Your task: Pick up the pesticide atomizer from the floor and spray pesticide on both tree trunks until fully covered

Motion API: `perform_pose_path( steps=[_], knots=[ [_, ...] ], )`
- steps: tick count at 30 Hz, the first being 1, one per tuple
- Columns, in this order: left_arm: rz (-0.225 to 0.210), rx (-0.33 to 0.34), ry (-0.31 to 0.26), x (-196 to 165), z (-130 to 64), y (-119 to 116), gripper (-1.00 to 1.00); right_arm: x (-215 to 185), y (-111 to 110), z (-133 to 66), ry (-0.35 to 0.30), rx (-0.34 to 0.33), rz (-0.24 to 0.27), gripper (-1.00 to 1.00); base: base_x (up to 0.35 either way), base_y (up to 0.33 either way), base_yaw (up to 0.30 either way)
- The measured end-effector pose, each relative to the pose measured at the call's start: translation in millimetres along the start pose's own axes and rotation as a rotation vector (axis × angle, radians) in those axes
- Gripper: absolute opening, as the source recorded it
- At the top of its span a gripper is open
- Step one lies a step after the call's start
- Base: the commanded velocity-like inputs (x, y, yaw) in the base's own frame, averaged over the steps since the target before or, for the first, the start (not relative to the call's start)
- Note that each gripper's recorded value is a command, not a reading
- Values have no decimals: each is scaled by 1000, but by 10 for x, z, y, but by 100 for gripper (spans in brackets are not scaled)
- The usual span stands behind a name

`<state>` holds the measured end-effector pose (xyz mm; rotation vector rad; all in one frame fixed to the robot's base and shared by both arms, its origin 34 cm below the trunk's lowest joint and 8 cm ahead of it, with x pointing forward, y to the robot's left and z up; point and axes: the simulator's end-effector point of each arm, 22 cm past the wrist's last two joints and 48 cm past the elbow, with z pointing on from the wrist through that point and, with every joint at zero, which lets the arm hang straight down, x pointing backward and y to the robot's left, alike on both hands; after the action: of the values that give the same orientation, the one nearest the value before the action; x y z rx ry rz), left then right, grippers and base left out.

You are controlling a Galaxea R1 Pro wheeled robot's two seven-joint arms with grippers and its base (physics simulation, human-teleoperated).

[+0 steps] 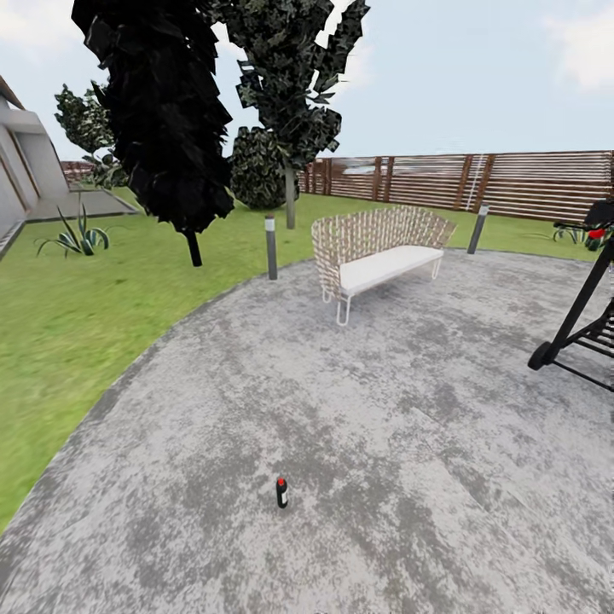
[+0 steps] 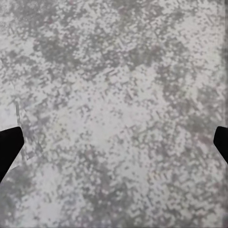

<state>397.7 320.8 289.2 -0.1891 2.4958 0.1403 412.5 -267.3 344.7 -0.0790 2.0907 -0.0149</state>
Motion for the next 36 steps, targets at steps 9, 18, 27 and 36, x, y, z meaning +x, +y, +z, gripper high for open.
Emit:
perform_pose_path(
  steps=[9, 18, 27, 36],
  knots=[
    [0, 0, 2, 7, 1, -2, 100, -1, -5, 1, -1, 4, 2, 100, 0, 0, -10],
    [1, 0, 1, 6, 1, 0, 100, -5, -52, 1, -3, 16, 4, 100, 0, 0, -29],
    [0, 0, 2, 7, 1, 2, 100, -2, -50, 0, -1, 15, 3, 100, 0, 0, -247],
    [0, -1, 2, 7, 1, 7, 100, -1, -49, 0, -1, 15, 3, 100, 0, 9, -293]
  ],
)
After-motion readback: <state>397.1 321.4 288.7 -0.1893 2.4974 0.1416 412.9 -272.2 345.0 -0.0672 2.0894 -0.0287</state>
